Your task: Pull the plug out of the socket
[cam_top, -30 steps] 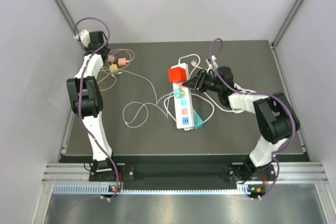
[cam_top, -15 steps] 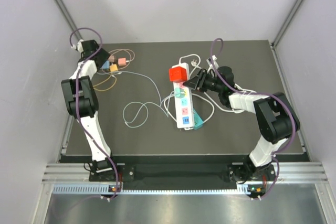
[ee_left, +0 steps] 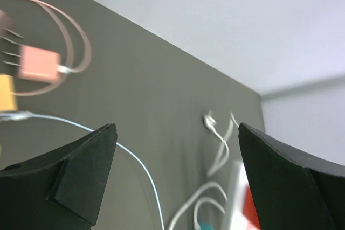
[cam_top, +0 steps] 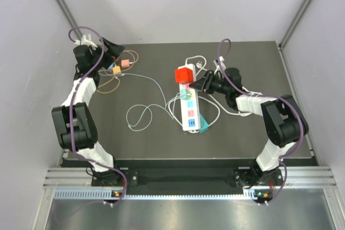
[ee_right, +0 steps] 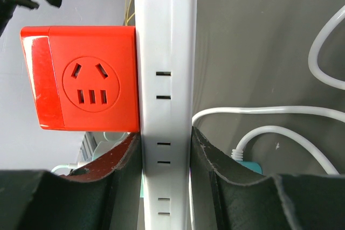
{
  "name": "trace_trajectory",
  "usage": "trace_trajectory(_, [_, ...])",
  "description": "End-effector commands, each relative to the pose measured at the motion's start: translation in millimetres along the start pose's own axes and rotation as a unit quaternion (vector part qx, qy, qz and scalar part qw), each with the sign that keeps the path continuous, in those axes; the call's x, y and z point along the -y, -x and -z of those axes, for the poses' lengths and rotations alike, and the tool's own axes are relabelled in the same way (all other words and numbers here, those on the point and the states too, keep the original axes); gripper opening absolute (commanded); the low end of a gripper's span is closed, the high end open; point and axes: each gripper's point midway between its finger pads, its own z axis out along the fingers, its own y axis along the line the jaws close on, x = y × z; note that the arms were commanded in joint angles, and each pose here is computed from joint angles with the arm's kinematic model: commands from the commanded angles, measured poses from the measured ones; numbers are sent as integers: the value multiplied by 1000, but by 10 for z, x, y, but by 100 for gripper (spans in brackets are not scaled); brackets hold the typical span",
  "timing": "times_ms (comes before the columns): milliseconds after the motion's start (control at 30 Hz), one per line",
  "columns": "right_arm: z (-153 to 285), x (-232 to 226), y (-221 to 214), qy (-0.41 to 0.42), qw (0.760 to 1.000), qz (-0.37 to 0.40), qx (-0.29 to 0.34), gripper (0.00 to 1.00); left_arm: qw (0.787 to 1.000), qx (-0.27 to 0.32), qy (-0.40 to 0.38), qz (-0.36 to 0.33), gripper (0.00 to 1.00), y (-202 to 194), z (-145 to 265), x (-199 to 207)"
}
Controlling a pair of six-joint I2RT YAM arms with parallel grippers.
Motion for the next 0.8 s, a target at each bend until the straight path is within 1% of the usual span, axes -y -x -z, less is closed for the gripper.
trace_trajectory(0, [111,-592,503,83,992,64,67,0,992,-62,-105,-33,99,-438,307,420])
trace_trajectory(33, [115,-600,508,84,992,65,68,0,989,-63,-119,-58,99,-483,438,527])
trace_trajectory(67, [115,-592,508,84,992,64,68,0,987,-73,-123,-69,99,-584,506,529])
trace_trajectory(100, [116,-599,510,85,992,64,68,0,984,-85,-130,-85,99,-722,565,572])
trace_trajectory(133, [117,-609,514,87,992,64,68,0,983,-102,-120,-94,99,-893,677,522])
trace_trajectory(167, [115,-605,508,87,992,64,67,0,977,-109,-118,-139,99,-1000,715,476])
trace_trajectory(200, [114,-606,513,87,992,63,68,0,971,-123,-124,-165,99,-1178,745,527])
trace_trajectory(233, [114,-608,515,87,992,63,68,0,968,-135,-110,-182,99,-1320,821,460])
trace_trajectory(267, [120,-605,519,87,992,63,69,0,958,-140,-114,-224,99,-1399,852,440])
trace_trajectory(300, [120,-612,514,87,992,64,69,0,952,-147,-120,-240,99,-1479,883,455])
trace_trajectory(333, [114,-613,509,87,992,64,67,0,938,-162,-148,-269,99,-1651,949,526])
trace_trajectory(433, [127,-616,518,86,992,65,70,0,915,-174,-180,-317,99,-1849,1034,567])
trace_trajectory(467, [136,-628,522,87,992,66,71,0,901,-177,-187,-348,99,-1896,1044,540])
trace_trajectory(533, [139,-632,523,87,992,66,71,0,878,-186,-208,-390,99,-1996,1049,538])
trace_trajectory(567, [139,-647,525,89,991,66,71,0,870,-201,-218,-394,99,-2082,1069,547])
trace_trajectory(633, [142,-643,530,88,991,66,71,0,858,-208,-230,-409,97,-2148,1030,577])
trace_trajectory(667, [147,-644,538,88,991,66,72,0,847,-221,-239,-421,92,-2231,1046,560])
trace_trajectory(733, [144,-639,535,88,991,65,72,0,827,-236,-264,-437,91,-2403,1051,626])
trace_trajectory(767, [147,-645,538,88,991,65,72,0,820,-240,-273,-442,90,-2460,1055,646])
